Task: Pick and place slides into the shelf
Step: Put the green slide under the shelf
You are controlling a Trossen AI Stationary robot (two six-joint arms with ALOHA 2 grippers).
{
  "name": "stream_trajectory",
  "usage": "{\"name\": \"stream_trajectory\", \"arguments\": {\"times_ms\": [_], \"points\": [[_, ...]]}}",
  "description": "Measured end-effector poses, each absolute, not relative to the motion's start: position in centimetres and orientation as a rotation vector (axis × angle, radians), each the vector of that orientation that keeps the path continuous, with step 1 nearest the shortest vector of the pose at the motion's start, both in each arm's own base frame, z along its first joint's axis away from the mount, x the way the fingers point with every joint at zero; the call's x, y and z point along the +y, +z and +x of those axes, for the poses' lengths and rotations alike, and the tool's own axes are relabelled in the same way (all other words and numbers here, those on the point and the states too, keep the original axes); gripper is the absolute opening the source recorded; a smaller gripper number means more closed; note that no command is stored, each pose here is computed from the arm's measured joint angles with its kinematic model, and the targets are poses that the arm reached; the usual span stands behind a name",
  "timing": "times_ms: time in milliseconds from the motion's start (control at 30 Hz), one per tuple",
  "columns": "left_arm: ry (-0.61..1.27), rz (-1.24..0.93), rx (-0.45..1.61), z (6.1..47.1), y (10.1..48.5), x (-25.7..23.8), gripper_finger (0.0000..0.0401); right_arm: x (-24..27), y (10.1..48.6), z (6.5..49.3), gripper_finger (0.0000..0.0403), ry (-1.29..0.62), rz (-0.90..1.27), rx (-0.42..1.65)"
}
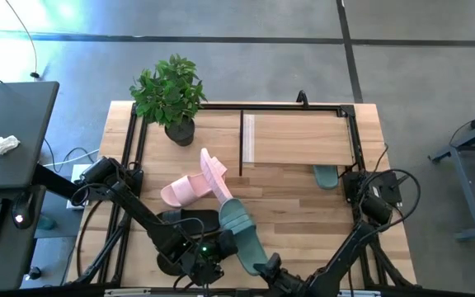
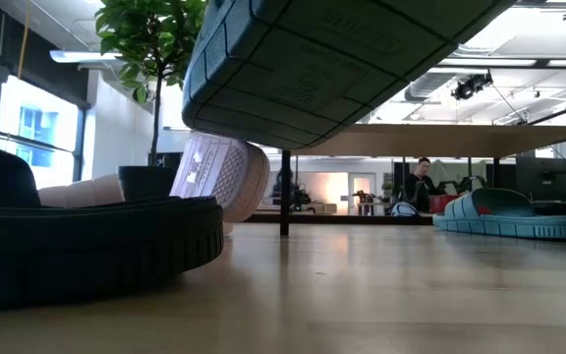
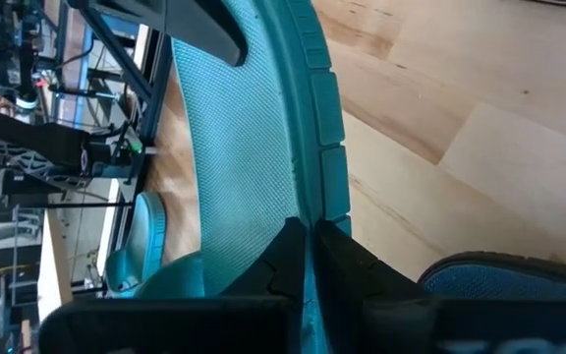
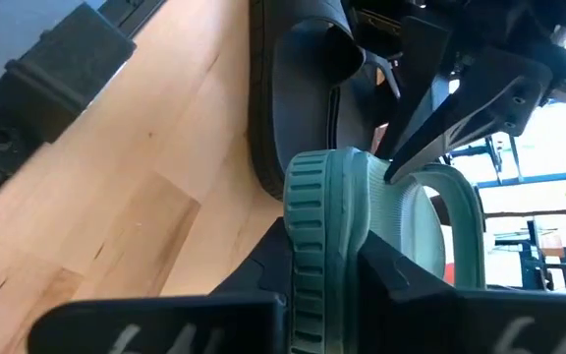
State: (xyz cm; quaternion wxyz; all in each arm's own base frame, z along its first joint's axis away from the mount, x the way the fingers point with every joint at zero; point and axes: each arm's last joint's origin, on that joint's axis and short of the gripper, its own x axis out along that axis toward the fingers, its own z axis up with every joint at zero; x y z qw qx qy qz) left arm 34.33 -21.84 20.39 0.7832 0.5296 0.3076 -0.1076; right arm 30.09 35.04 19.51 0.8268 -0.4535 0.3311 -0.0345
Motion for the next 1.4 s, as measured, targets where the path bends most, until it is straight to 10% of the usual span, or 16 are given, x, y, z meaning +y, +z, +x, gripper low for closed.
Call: {"name": "stream_trajectory", "arguments": {"times_ms": [600,1400], "points": [[-0.291,1.117,0.613,34.3,22.2,-23.2,0.0209,34.3,18.9,28.8,0.0028,-0.102,-0.85,0.821],[-0.326,1.16,0.68,34.0,23.6,-23.4,0.0154,30.5,19.2,26.1,0.0028,-0.432,-0.671,1.114]]}}
